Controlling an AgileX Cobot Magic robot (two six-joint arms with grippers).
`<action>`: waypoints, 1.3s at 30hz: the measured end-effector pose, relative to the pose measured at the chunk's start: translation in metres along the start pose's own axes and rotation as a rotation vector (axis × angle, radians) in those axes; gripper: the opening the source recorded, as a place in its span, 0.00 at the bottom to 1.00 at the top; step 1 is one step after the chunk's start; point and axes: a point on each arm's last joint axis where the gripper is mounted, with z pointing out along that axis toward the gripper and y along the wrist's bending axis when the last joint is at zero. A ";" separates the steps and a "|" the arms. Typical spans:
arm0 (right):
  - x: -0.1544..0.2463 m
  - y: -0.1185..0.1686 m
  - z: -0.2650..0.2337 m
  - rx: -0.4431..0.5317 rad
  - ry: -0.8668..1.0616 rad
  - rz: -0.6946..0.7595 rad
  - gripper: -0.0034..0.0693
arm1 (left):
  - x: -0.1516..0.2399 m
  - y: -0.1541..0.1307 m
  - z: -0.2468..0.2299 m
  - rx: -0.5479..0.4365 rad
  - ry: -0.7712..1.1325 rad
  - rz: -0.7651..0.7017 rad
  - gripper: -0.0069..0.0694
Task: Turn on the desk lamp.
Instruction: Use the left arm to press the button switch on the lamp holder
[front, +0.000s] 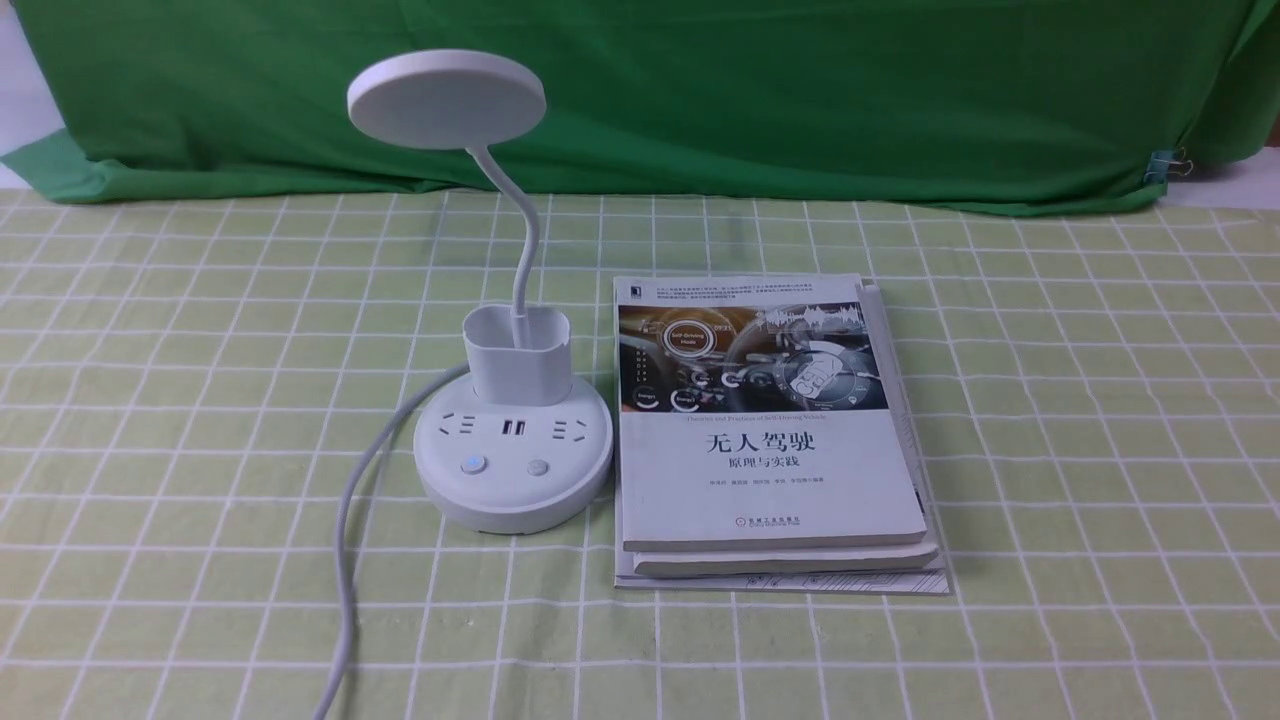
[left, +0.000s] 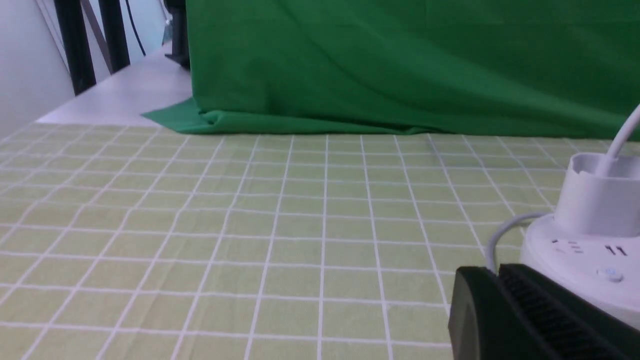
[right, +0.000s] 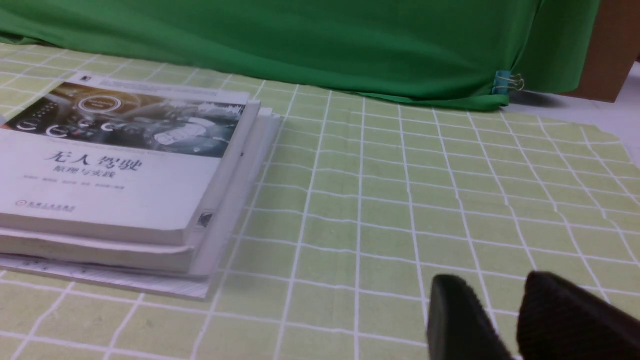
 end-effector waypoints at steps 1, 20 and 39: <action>0.000 0.000 0.000 0.000 0.000 0.000 0.38 | 0.000 0.000 0.000 0.000 0.004 -0.003 0.11; 0.000 0.000 0.000 0.000 0.000 0.000 0.38 | -0.053 0.007 -0.016 -0.019 -0.588 -0.205 0.11; 0.000 0.000 0.000 0.000 0.000 0.000 0.38 | -0.096 0.001 0.057 0.002 0.255 -0.185 0.11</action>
